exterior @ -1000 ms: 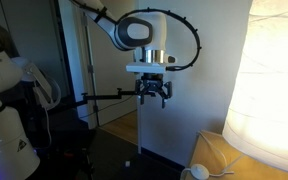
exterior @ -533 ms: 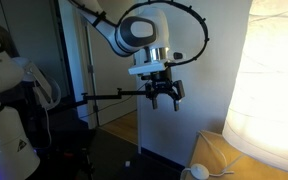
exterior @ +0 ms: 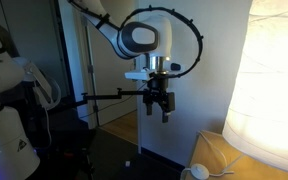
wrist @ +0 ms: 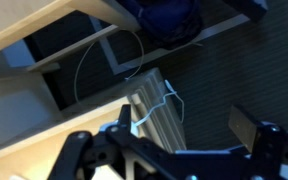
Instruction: Turn off the lamp
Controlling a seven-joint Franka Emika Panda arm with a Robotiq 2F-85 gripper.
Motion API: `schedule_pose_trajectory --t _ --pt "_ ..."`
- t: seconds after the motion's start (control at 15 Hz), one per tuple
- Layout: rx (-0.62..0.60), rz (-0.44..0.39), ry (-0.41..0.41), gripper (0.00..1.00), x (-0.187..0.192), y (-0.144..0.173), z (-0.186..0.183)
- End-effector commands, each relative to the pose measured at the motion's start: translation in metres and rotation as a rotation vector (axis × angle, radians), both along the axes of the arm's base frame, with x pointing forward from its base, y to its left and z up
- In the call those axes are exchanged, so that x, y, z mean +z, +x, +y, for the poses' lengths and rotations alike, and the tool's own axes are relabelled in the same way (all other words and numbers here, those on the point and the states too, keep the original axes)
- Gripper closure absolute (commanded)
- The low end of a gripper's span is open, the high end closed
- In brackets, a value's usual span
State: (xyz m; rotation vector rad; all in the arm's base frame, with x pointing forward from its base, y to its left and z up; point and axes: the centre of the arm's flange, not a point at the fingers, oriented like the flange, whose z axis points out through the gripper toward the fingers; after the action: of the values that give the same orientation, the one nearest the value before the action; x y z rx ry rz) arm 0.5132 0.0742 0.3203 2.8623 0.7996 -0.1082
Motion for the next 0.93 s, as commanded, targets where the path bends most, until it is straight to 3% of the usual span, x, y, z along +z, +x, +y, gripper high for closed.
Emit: schedule_pose_trajectory --t 0.0,0.2,0.33,0.6,0.87 --pt "-0.106 0.103 0.147 0.0 0.0 0.004 -0.004" --pt "-0.163 0.124 0.215 0.0 -0.005 0.004 -0.006" --pt "-0.165 0.092 0.244 0.0 -0.007 0.005 -0.006" --pt "-0.114 0.017 0.249 0.0 -0.009 0.007 0.0" --pt "-0.109 0.033 0.233 0.0 -0.008 0.006 0.003"
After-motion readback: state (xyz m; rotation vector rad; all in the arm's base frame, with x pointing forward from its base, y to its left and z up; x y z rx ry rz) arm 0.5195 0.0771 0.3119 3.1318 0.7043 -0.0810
